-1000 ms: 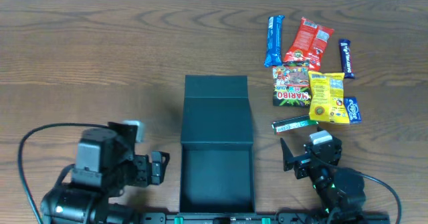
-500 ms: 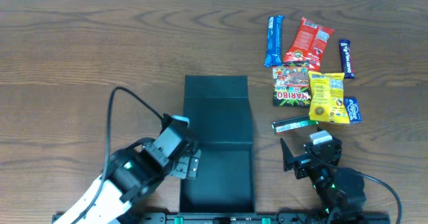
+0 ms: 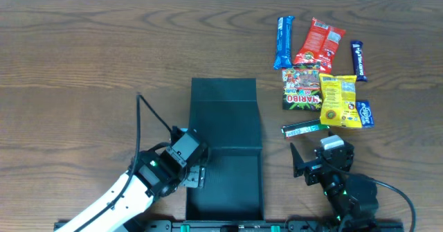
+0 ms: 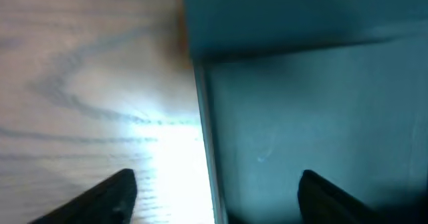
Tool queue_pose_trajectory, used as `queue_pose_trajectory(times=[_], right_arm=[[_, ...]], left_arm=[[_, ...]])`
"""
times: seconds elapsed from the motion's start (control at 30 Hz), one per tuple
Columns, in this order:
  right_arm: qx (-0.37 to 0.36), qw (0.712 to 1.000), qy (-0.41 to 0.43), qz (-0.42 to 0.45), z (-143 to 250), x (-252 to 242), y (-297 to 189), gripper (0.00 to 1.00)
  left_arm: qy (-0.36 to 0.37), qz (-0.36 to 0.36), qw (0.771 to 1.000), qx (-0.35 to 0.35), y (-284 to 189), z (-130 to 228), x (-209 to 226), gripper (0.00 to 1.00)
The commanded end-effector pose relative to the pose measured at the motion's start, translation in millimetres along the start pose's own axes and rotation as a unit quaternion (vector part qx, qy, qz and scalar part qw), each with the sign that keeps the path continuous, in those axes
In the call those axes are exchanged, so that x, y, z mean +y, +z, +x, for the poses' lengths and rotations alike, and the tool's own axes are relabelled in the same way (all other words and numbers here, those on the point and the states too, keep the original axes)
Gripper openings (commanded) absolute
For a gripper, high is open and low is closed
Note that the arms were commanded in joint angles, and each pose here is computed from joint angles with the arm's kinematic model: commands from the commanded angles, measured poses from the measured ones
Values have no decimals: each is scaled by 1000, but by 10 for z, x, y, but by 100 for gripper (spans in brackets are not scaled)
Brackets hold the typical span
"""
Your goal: Pack container
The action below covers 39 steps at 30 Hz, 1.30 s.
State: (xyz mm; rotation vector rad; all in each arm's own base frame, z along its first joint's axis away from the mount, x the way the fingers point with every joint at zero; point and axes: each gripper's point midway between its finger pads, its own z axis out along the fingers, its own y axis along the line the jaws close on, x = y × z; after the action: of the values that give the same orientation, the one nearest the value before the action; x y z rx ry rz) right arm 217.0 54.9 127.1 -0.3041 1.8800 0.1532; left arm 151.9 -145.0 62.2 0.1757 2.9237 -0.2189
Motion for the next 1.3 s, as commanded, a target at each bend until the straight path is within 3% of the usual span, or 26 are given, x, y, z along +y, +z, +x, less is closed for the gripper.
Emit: queue_pose_trajectory(times=[0.0, 0.1, 0.2, 0.37, 0.53, 0.8, 1.03, 1.27], right_arm=[[2, 1000, -5, 9, 27, -34, 7, 99], [2, 1000, -5, 9, 27, -34, 7, 99], [2, 1000, -5, 9, 27, -34, 7, 99], [2, 1000, -5, 9, 27, -34, 7, 99], [2, 1000, -5, 9, 27, -34, 7, 99], [2, 1000, -5, 9, 27, -34, 7, 99], [2, 1000, -5, 9, 27, -34, 7, 99], [2, 1000, -5, 9, 27, -34, 7, 99]], left_arm=[[-8, 13, 1000, 16, 75, 89, -27, 69], [-8, 8, 1000, 8, 82, 57, -13, 33], [-8, 4, 1000, 3, 93, 47, 6, 6], [-8, 10, 1000, -5, 109, 9, -22, 6], [-49, 26, 996, -66, 113, -347, -57, 5], [-111, 57, 991, -44, 279, -757, 172, 6], [-56, 61, 994, -65, 212, -1413, 125, 6], [-53, 48, 996, -46, 348, -1954, 83, 6]])
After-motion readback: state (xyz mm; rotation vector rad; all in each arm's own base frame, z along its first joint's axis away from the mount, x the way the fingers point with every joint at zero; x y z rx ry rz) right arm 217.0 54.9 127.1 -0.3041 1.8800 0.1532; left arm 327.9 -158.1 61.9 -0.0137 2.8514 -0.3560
